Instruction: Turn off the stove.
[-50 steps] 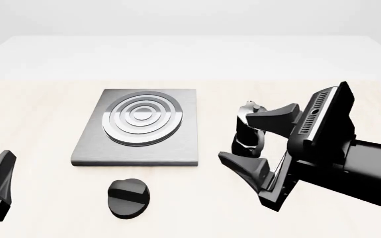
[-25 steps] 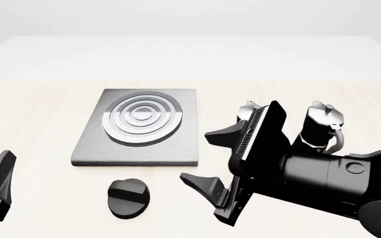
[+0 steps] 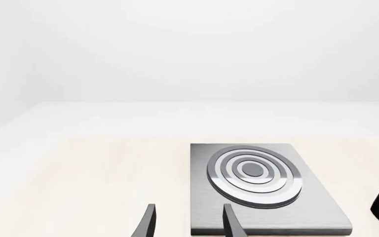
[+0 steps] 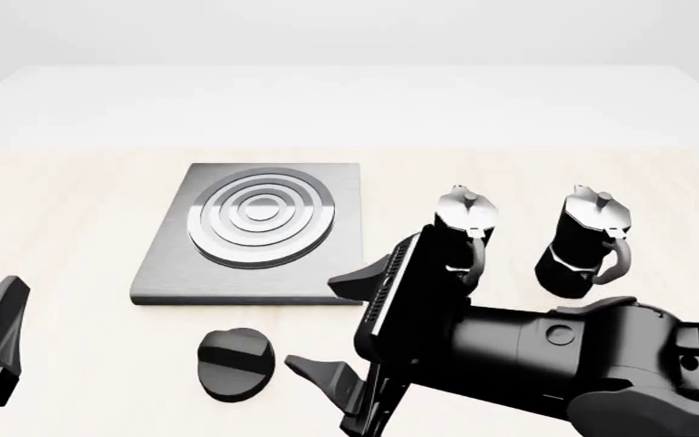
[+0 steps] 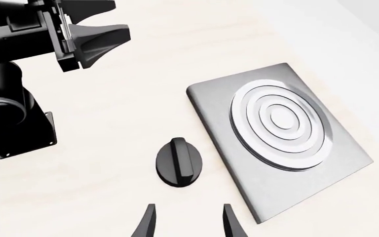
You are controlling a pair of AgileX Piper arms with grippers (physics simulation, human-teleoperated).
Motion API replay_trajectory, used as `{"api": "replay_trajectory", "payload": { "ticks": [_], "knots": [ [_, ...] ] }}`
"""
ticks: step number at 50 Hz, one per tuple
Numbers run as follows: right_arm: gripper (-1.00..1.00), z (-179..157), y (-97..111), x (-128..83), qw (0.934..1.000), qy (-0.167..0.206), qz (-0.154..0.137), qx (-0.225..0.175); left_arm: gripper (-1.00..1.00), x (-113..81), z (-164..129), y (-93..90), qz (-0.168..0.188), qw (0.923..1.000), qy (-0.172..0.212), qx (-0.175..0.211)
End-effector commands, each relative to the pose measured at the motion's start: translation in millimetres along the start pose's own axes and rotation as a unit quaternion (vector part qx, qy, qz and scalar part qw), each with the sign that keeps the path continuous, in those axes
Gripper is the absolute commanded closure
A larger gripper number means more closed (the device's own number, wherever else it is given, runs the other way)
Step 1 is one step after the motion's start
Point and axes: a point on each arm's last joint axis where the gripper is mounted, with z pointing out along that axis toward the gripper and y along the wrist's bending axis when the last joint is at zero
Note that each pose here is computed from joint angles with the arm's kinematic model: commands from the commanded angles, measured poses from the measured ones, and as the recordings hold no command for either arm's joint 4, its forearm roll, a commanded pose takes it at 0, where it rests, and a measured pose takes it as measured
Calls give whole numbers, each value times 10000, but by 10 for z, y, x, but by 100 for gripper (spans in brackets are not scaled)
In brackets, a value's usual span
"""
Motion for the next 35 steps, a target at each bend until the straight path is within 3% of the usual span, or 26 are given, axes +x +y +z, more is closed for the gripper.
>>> {"api": "replay_trajectory", "payload": {
  "ticks": [1, 35],
  "knots": [
    [-100, 166, 59, 33, 9999, 58, -8, -99, -100, 0, 0, 0, 0, 10000, 0, 0],
    [-100, 938, 203, 258, 9990, 297, -180, -267, -100, 0, 0, 0, -2, 10000, 0, 0]
  ]
}}
